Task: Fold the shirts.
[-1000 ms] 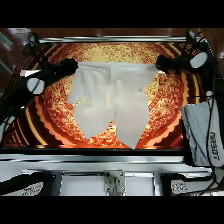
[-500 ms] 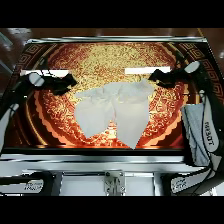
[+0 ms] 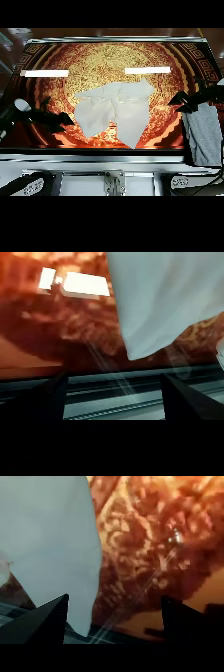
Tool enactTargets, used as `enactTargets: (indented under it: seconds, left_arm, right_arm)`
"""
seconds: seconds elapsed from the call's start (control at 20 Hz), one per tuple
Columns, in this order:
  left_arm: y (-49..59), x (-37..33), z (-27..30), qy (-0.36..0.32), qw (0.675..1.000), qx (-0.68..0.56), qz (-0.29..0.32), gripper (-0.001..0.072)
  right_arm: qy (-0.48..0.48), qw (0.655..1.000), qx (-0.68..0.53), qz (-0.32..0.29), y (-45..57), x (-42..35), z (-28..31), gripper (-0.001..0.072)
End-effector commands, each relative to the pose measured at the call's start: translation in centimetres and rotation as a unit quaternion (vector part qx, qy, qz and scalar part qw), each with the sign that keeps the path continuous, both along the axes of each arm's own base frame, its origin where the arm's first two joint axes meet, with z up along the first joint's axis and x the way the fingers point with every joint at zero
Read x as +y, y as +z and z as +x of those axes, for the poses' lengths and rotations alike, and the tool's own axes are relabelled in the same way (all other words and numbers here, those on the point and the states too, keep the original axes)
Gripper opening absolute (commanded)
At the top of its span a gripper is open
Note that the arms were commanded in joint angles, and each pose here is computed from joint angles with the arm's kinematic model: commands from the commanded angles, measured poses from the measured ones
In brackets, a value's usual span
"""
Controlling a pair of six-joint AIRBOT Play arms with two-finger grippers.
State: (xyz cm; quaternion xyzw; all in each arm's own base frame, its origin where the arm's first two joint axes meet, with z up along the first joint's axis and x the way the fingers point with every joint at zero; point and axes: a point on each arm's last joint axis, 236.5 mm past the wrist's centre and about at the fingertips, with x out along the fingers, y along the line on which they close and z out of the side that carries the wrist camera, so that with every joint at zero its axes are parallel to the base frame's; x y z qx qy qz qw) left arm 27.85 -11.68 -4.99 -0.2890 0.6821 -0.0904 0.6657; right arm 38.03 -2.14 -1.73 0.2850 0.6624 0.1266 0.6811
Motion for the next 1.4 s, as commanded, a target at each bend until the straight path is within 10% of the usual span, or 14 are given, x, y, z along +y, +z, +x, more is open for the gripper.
enactTargets:
  seconds: [0.0, 0.5, 0.8, 1.25, 1.35]
  left_arm:
    - [-3.3, -4.7, -2.4, 0.061, 0.995, -0.012, -0.083, 0.0716]
    - [-7.4, -7.3, -1.7, 0.081, 0.995, -0.018, -0.058, 0.0686]
    - [-6.3, -8.1, -0.7, 0.068, 0.993, -0.051, -0.081, 0.0033]
    - [-0.2, -8.2, 1.2, -0.013, 0.983, -0.147, -0.108, 0.0033]
    - [1.9, -7.5, 2.4, -0.019, 0.977, -0.187, -0.099, 0.0033]
  right_arm:
    - [-0.005, 0.996, 0.026, 0.081, -0.9, 2.5, -2.3, 0.0677]
    - [0.022, 0.998, -0.007, 0.053, -2.1, 4.1, -1.0, 0.0677]
    - [0.02, 0.998, 0.063, -0.005, -5.6, 4.0, -3.4, 0.0677]
    - [0.05, 0.998, 0.03, 0.008, -9.6, 11.7, -1.5, 0.0676]
    - [0.04, 0.998, 0.04, 0.004, -10.5, 12.6, -1.3, 0.0493]
